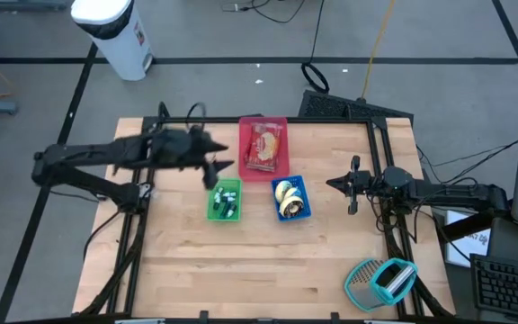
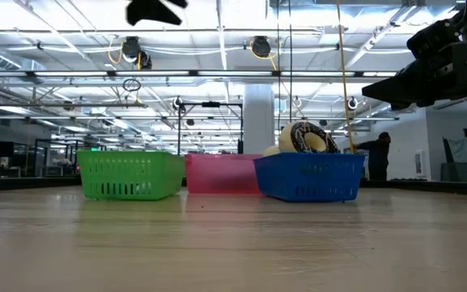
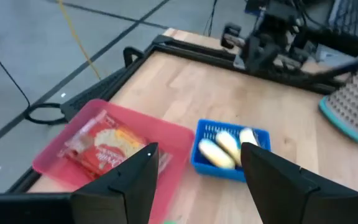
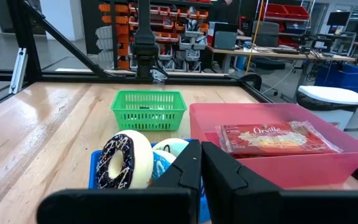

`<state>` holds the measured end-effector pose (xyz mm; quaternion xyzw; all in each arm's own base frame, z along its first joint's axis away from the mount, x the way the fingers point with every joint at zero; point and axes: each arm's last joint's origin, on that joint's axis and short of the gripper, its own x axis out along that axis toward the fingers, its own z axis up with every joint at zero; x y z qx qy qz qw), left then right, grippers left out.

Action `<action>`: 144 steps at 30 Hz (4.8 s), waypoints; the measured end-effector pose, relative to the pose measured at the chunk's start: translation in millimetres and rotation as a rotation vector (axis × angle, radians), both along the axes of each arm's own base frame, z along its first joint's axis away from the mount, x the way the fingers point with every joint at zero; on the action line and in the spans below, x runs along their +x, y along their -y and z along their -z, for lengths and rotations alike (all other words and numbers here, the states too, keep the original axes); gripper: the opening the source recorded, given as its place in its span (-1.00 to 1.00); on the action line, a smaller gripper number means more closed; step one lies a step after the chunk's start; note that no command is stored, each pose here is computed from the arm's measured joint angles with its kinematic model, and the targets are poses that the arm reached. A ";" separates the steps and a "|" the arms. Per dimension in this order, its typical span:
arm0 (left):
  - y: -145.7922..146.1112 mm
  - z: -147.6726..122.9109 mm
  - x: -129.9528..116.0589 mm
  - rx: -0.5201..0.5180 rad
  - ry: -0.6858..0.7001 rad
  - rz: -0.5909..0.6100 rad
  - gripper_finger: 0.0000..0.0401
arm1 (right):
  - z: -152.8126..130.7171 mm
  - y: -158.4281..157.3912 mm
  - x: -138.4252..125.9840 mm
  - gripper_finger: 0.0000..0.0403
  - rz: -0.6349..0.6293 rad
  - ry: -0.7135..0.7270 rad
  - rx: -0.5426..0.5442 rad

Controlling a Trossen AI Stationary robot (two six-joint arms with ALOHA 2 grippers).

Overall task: Pick & Place Food Item
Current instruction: Return to Home Position

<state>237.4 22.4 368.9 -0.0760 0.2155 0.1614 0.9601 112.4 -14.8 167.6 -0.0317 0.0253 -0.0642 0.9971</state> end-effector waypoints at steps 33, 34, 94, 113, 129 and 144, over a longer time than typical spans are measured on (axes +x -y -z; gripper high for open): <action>19.8 184.9 -134.4 0.077 0.605 0.284 0.15 | 0.0 0.0 0.0 -0.98 0.000 0.000 0.000; 19.0 185.5 -135.7 0.078 0.602 0.284 0.15 | 0.0 0.0 0.0 -0.98 0.000 0.000 0.000; 15.0 196.3 -140.3 0.101 0.496 0.213 0.15 | 0.0 0.0 0.0 -0.98 0.000 0.000 0.000; 15.0 196.3 -140.3 0.101 0.496 0.212 0.15 | 0.0 0.0 0.0 -0.98 0.000 0.000 0.001; 15.0 196.3 -140.3 0.101 0.496 0.212 0.15 | 0.0 0.0 0.0 -0.98 -0.001 0.000 0.001; 15.0 196.3 -140.3 0.101 0.496 0.212 0.15 | 0.1 0.0 0.0 -0.98 0.000 0.000 0.000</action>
